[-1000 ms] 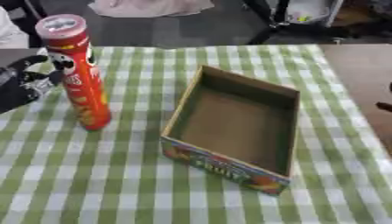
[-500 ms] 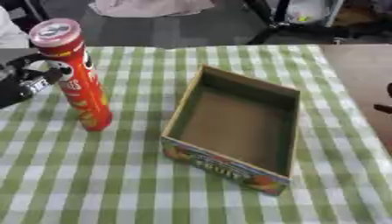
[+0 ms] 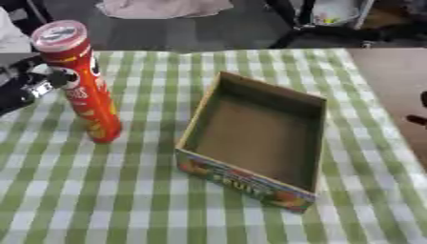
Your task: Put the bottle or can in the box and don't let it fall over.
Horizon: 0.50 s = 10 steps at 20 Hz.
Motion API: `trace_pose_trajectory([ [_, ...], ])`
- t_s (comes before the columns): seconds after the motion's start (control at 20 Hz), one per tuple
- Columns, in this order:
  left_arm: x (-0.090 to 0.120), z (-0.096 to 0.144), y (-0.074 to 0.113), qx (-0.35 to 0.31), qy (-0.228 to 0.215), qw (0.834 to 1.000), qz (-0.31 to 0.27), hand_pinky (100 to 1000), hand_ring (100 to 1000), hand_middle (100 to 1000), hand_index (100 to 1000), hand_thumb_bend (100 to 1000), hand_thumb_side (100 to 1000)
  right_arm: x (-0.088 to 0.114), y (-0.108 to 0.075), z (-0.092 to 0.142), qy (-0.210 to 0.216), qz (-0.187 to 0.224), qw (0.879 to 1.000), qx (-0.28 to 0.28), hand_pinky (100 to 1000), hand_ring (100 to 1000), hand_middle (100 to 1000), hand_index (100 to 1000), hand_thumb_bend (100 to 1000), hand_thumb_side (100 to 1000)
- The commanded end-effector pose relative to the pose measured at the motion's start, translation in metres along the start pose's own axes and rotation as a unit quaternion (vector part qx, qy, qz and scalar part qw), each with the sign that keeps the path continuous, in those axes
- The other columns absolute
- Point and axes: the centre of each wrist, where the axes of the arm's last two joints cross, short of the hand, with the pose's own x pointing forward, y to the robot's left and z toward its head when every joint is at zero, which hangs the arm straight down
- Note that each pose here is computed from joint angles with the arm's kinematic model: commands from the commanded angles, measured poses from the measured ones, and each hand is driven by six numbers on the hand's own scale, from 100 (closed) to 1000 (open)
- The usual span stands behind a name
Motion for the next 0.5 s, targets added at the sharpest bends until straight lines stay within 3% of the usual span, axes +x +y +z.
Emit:
trace_pose_trajectory([
  [0.05,0.0088,0.0001,0.0133,0.006,-0.012,1.0,-0.017,1000,872,1000,991,468,782,0.0096,-0.0033,-0.0039,-0.013,0.008,1.0,-0.001,700,1000,1000,902,351,286],
  [0.5,0.0099,-0.0043,0.0102,0.019,-0.021,1.0,-0.011,1000,862,1000,968,492,795,0.0084,-0.0029,-0.0035,-0.009,0.006,1.0,-0.001,699,1000,1000,901,350,288],
])
